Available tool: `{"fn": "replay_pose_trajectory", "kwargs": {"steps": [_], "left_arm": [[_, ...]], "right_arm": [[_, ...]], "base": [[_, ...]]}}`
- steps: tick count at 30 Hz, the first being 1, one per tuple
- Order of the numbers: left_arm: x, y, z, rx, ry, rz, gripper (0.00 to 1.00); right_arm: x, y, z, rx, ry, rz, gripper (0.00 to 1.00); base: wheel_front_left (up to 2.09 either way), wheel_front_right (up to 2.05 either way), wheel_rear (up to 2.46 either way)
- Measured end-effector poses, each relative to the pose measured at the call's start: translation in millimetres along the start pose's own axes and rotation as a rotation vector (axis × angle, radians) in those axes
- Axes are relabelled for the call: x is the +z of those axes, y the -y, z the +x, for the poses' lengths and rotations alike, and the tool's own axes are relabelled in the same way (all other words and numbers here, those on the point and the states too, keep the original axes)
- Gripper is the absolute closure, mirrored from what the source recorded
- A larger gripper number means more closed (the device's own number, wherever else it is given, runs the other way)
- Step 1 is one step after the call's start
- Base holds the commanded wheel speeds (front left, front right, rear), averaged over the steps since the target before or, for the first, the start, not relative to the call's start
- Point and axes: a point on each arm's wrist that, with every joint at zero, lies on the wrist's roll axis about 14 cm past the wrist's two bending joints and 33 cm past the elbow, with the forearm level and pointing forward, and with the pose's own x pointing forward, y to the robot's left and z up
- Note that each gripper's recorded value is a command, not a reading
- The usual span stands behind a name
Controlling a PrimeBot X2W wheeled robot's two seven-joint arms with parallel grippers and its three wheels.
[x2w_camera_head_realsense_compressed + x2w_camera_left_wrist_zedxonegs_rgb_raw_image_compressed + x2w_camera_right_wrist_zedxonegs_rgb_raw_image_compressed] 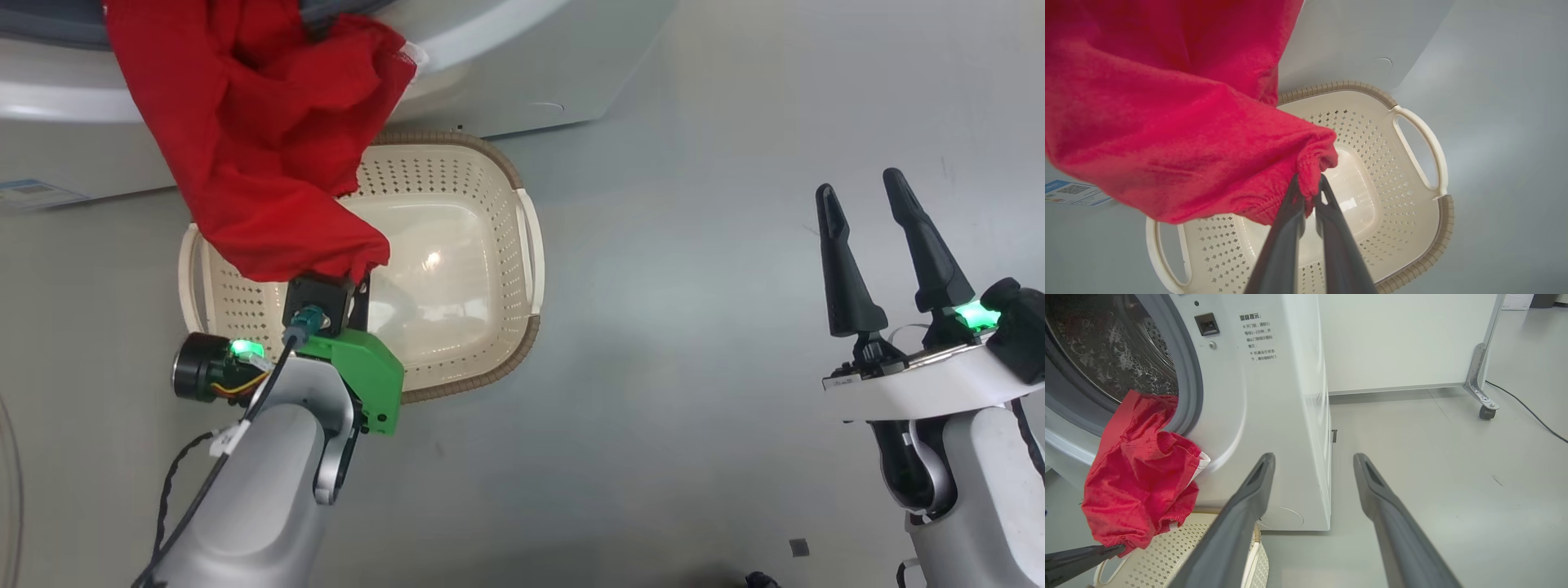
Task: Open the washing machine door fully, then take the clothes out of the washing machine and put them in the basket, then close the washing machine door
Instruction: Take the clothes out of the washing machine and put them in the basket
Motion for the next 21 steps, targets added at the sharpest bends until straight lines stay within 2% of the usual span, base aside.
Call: {"fn": "replay_pose_trajectory", "kwargs": {"steps": [5,14,21], "left_arm": [[-23,-7,27,0.008,-0.114,-0.006,1.00],[-35,-7,56,0.005,-0.174,-0.023,1.00],[-50,-12,64,0.025,-0.228,-0.076,1.00]], "right_arm": [[-6,4,9,-0.007,-0.009,0.008,0.00],[-11,22,11,-0.057,-0.022,0.006,0.00],[-13,30,11,-0.077,-0.029,-0.003,0.00]], "base": [[0.00,0.00,0.00],[0.00,0.00,0.00],[0.00,0.00,0.00]]}}
